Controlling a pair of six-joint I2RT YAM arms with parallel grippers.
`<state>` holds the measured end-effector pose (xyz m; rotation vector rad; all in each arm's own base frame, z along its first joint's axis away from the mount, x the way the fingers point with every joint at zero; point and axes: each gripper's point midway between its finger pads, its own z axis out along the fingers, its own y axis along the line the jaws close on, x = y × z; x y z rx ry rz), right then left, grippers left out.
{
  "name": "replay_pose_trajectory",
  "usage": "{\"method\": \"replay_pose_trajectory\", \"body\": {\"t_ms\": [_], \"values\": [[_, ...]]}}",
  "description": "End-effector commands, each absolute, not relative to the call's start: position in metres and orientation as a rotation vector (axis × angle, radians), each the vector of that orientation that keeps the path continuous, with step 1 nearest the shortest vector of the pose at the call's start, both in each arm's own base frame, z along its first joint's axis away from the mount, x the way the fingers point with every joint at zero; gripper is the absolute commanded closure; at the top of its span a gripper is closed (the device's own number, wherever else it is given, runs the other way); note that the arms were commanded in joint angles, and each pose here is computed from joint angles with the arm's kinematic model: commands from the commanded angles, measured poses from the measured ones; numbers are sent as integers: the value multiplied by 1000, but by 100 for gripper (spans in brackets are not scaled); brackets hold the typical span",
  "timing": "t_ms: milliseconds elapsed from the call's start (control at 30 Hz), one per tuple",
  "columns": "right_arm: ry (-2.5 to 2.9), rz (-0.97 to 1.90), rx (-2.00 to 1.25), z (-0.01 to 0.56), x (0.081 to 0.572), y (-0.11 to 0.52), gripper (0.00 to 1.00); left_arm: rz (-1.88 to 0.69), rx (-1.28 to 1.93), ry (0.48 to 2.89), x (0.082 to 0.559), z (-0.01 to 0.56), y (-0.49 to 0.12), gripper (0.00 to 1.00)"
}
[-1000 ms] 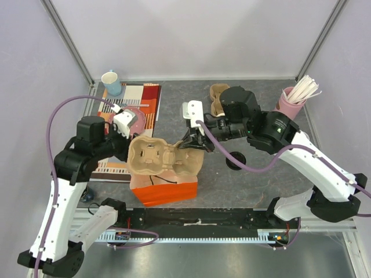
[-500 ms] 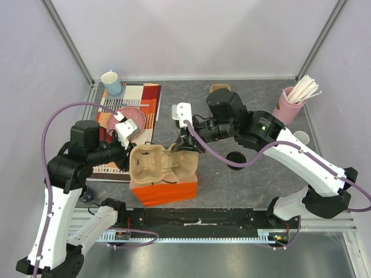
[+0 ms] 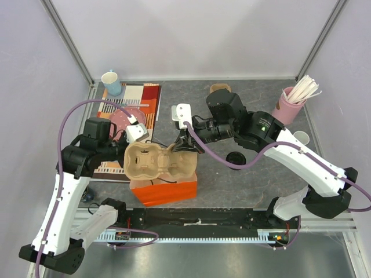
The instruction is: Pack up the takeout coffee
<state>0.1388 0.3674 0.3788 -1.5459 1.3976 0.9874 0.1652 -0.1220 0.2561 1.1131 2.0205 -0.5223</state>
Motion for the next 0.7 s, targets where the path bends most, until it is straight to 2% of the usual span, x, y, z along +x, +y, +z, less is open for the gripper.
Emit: {"method": "replay_pose_trajectory", "body": {"t_ms": [0,33,133,400,667], "values": [[1340,940,-1532,391,140,362,100,-596,1211,1956,153,256,-130,69],[1338,929,-1528,392,142,360,100,-608,1216,1951,152,257,-131,80],[1321,913,-1519,401,141,356,100,-643,1215,1924,148,265,-136,98],[1312,845,-1473,419,139,333,100,-824,1191,1882,128,286,-153,98],[1320,792,-1436,434,135,309,100,-994,1118,1880,132,303,-177,98]]}}
